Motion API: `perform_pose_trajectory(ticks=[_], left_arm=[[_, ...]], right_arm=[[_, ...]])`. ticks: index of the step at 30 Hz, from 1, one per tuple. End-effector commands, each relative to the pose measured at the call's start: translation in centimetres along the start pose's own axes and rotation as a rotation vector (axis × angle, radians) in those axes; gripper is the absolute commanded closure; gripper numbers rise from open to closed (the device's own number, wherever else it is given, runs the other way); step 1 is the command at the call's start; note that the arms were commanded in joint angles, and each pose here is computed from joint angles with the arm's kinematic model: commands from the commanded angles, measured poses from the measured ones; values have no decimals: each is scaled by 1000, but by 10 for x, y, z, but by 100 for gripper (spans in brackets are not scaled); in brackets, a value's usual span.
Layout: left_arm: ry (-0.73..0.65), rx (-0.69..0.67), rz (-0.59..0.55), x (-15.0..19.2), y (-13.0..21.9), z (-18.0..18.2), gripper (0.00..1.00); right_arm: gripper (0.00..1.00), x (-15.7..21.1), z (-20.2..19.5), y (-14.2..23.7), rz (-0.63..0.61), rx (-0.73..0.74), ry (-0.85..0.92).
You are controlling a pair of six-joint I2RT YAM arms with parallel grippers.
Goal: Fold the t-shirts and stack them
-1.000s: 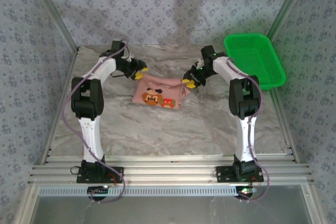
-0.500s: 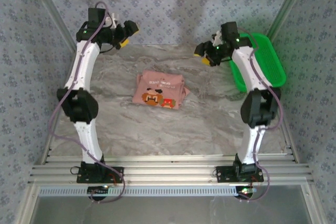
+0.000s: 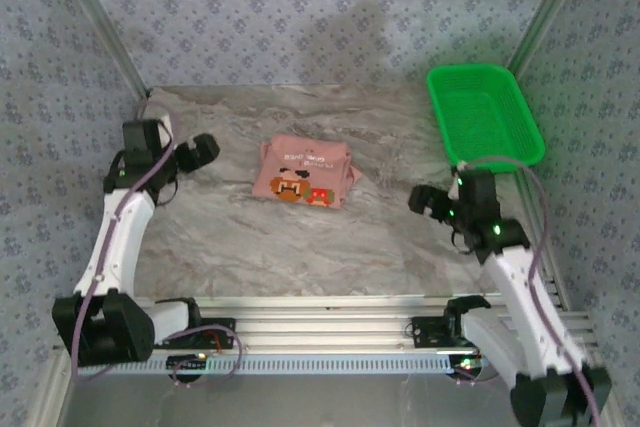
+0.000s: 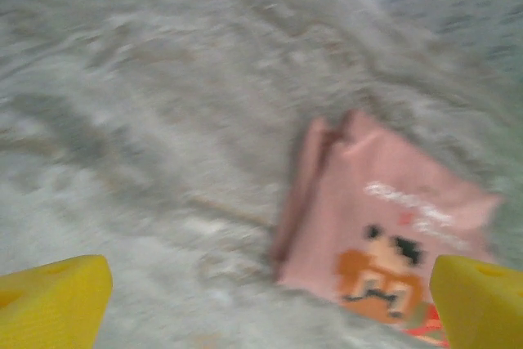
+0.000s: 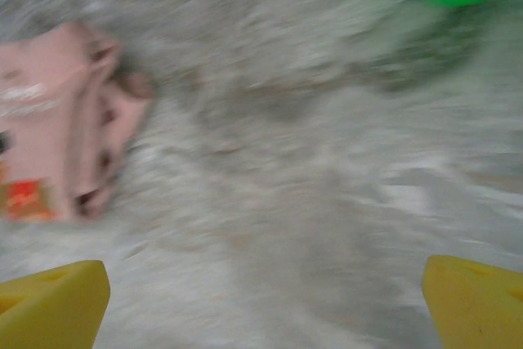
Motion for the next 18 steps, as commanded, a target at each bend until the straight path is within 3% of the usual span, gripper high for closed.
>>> perform_pose_trajectory(ticks=[1,4,8,12,14,18], left_arm=[[-29,-157,-174,3,-5,49,0],[-38,-193,-224,18,-15,72,0],[-86,-123,-286,34,-34,82,0],[-155,-110,-384,35,-47,87,0],[-159,-96,-425,33,-53,89,0],[-201,-33,-449,35,-76,88,0]], right_arm=[[0,16,-47,0,-122,276,23],[0,13,-61,-6,-285,364,27],[0,22,-76,-30,-319,449,23],[0,29,-75,-63,-278,397,87],[0,17,-67,-73,-325,313,163],[0,1,-78,-87,-411,304,143]])
Point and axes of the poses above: each hand's point on the last joint's axis, 136 mm out from that joint toward the fingers, its own y axis back along the fingers, its own z axis along the line the jaws close on, x = y × z, the point moved 5 cm from there along y, back along the fingers, and after that the axes turned 14 degrees about y, right-handed, at the moved point
